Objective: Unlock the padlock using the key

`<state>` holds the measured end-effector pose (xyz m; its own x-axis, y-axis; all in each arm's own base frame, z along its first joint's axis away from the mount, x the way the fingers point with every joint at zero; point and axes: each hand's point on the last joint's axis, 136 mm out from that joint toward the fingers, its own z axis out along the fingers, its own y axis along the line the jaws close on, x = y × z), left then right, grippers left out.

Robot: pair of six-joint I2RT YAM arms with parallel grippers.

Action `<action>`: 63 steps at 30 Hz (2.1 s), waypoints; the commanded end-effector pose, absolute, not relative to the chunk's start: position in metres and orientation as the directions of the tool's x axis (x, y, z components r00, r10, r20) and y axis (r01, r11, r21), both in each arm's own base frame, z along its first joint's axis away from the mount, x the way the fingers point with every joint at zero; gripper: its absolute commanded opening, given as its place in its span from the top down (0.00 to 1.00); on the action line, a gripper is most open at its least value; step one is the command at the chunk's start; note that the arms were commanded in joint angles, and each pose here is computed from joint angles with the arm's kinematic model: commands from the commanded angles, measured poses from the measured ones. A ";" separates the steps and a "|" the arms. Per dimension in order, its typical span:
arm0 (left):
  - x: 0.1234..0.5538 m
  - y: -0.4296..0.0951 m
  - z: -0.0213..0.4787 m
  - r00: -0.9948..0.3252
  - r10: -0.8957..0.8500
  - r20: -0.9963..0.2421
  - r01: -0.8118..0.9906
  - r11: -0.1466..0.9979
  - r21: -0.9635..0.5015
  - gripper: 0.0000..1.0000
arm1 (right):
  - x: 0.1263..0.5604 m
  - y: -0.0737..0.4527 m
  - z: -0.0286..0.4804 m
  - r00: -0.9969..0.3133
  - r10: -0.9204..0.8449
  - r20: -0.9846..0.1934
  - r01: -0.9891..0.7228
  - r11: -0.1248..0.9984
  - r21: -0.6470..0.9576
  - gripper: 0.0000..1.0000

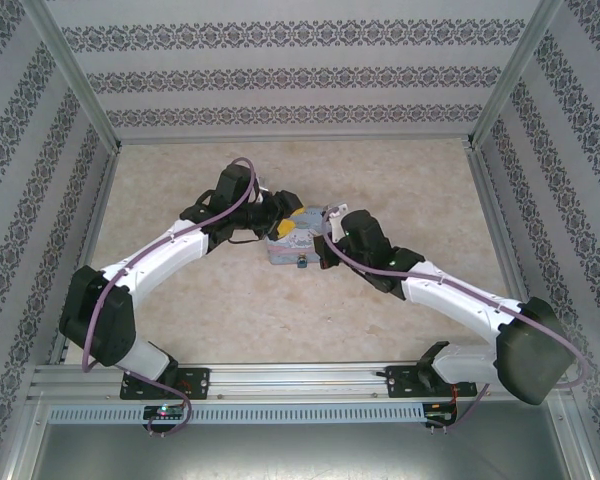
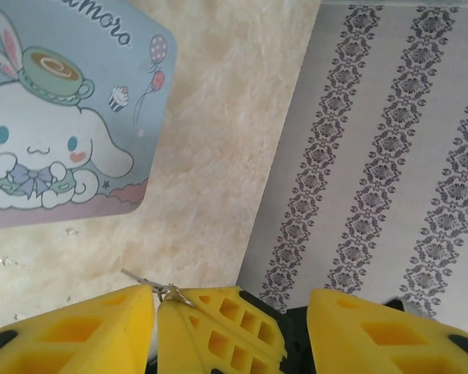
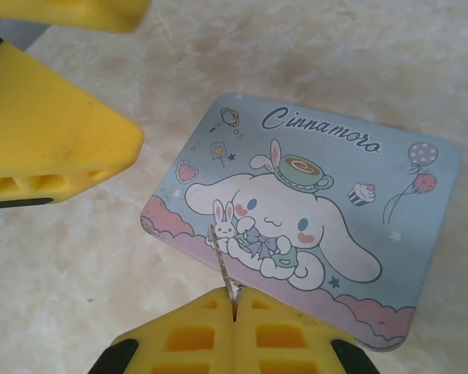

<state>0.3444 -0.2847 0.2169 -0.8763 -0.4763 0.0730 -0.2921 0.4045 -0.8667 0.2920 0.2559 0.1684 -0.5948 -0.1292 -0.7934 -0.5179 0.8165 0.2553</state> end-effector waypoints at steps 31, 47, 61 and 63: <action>0.339 -0.290 0.184 -0.835 -0.518 0.183 -0.419 0.385 -0.822 0.72 | 0.291 0.290 0.200 -0.443 -0.247 -0.862 -0.590 0.804 0.073 1.00; 0.340 -0.294 0.178 -0.838 -0.512 0.189 -0.424 0.395 -0.815 0.88 | 0.293 0.292 0.196 -0.449 -0.256 -0.856 -0.590 0.804 0.069 1.00; 0.354 -0.287 0.173 -0.893 -0.450 0.005 -0.258 0.504 -0.824 1.00 | 0.293 0.251 0.226 -0.537 -0.126 -0.834 -0.496 0.847 0.191 0.05; 0.360 -0.284 0.173 -0.902 -0.426 -0.068 -0.191 0.535 -0.823 1.00 | 0.294 0.242 0.232 -0.541 -0.104 -0.835 -0.473 0.858 0.200 0.02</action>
